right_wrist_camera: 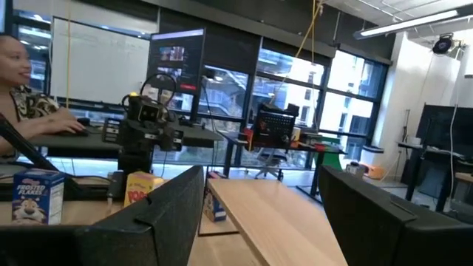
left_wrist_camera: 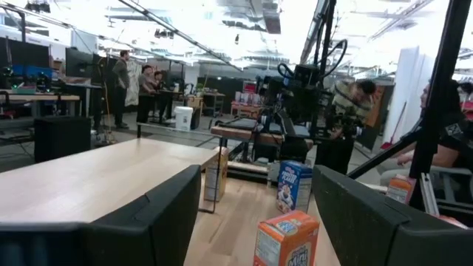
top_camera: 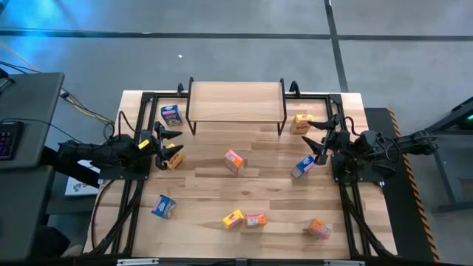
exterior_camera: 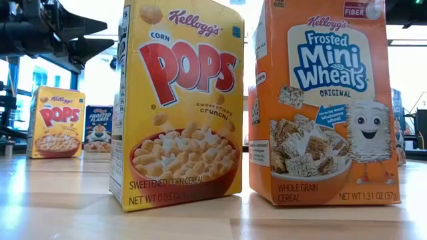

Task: Stack cereal on shelf
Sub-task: Put the middle right blue cereal box on the shelf

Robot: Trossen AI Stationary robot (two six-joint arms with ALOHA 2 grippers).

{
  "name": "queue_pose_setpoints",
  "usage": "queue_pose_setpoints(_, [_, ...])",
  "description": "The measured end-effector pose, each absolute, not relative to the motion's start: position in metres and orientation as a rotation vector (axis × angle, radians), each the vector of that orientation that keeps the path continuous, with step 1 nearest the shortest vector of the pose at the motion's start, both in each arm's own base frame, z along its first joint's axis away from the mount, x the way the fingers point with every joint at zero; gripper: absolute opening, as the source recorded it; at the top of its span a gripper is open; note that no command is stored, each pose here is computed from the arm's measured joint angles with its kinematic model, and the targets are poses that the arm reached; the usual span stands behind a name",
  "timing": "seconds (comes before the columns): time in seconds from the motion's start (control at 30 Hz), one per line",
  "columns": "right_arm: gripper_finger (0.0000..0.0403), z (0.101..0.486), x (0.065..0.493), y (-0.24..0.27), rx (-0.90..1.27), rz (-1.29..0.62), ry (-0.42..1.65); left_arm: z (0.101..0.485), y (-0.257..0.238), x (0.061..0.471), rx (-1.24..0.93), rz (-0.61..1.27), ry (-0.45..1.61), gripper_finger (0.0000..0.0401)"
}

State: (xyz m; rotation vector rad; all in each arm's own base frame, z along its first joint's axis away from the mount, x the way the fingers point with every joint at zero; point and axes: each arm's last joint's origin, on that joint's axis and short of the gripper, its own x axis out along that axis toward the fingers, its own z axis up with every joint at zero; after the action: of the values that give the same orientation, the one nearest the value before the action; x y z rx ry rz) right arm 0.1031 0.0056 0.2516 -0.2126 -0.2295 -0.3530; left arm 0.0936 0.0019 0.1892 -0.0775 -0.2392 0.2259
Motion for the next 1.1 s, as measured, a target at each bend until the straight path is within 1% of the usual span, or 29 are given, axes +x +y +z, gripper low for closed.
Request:
queue_pose_setpoints(0.17, [0.0260, 0.268, 0.099, 0.005, -0.217, -0.354, -0.231, 0.196, 0.002, 0.092, -0.092, 0.225, -0.315, 0.0250])
queue_pose_setpoints(0.3, [0.0260, 0.289, 0.094, 0.004, -0.200, -0.342, -0.182, 0.199, 0.002, 0.090, -0.097, 0.229, -0.349, 0.0250])
queue_pose_setpoints(0.53, [0.0260, 0.324, 0.091, 0.003, -0.202, -0.317, -0.080, 0.201, 0.006, 0.089, -0.071, 0.364, -0.337, 0.0250])
queue_pose_setpoints(0.73, [0.0260, 0.347, 0.098, 0.006, -0.191, -0.262, 0.008, 0.200, 0.006, 0.089, -0.055, 0.386, -0.331, 0.0250])
queue_pose_setpoints(0.93, [0.0260, 0.367, 0.107, 0.011, -0.157, -0.142, 0.150, 0.195, 0.006, 0.091, -0.047, 0.385, -0.274, 0.0250])
queue_pose_setpoints(1.1, [0.0260, 0.371, 0.115, 0.013, -0.086, -0.140, 0.318, 0.190, 0.006, 0.092, -0.056, 0.383, -0.222, 0.0250])
